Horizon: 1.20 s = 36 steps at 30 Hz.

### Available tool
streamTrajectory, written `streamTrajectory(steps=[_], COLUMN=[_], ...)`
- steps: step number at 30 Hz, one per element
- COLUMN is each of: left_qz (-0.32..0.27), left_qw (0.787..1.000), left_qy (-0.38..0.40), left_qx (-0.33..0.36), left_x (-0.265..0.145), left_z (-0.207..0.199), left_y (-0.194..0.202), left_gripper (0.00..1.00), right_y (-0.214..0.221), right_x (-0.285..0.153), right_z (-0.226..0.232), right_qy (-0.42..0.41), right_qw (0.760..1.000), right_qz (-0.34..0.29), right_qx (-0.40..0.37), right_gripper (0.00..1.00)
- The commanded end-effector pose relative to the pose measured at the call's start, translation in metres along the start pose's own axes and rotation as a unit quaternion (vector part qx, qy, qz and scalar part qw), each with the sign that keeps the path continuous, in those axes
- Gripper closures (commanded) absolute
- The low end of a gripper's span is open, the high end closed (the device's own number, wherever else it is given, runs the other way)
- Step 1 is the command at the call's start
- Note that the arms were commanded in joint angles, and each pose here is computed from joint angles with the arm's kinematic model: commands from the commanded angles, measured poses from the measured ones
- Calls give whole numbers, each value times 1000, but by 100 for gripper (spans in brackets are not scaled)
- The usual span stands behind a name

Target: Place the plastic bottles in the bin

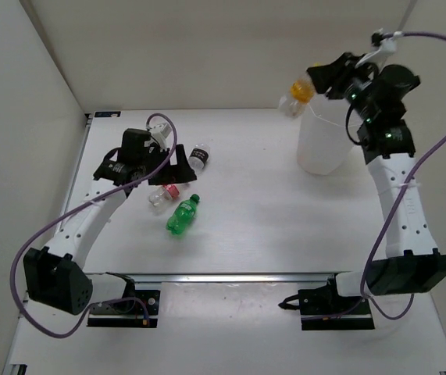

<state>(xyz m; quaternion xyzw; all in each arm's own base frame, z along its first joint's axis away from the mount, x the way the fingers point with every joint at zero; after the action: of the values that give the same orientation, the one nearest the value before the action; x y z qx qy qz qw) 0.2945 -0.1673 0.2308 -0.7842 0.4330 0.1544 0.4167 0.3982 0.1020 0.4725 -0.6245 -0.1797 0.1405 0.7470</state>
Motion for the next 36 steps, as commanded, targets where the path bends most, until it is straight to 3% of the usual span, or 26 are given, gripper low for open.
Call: streamTrajectory(steps=[1,3,8,9,10,12,13,15,18,23,29,36], left_qz=[32,28,41,45,45,50,49,62,80,104,140,172], left_qw=[991,988,984,983,982,980,979,977,975,969,968,942], left_qy=[-123,-146,-170,-172,-180,-188,-195,-202,-206,-223,-207,-287], left_qx=[-39,-43,-38,-38,-41,-32,-29,-18,-5,9,8,2], left_x=[-2,2,14,17,18,21,22,27,32,45,70,93], left_z=[65,77,91,92,97,100,102,106,113,135,150,181], left_y=[6,2,-4,-6,-9,-15,-19,-20,-19,-10,-4,14], left_gripper=[2,2,1,1,1,1,1,2,1,1,1,3], right_y=[-6,-19,5,16,20,38,44,44,27,9,37,67], right_x=[0,3,24,29,30,35,36,34,34,19,2,-21], right_z=[-85,-114,-183,-195,-201,-215,-214,-218,-206,-161,-102,-74], right_qy=[127,163,239,250,255,262,259,258,246,170,104,38], right_qw=[987,980,955,950,947,943,943,944,950,971,977,986], right_qz=[41,35,96,112,120,142,151,150,127,104,119,139], right_qx=[-88,-107,-147,-149,-153,-146,-144,-142,-146,-133,-143,-82], right_gripper=[100,100,100,95,87,59,51,20,1,1,1,1])
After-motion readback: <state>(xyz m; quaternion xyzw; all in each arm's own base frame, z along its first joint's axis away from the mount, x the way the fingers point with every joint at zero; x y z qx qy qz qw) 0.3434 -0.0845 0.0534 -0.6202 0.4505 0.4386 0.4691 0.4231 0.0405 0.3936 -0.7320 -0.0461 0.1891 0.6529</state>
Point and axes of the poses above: each gripper's point midway between its finger pads, its own x axis out along the fingers, its own z axis along the line the jaws close on, y = z × x, the point moved 2 cm from there along -x, back along the fingers, and after that the axes turned 12 degrees about -x, right-handed, at the moved point
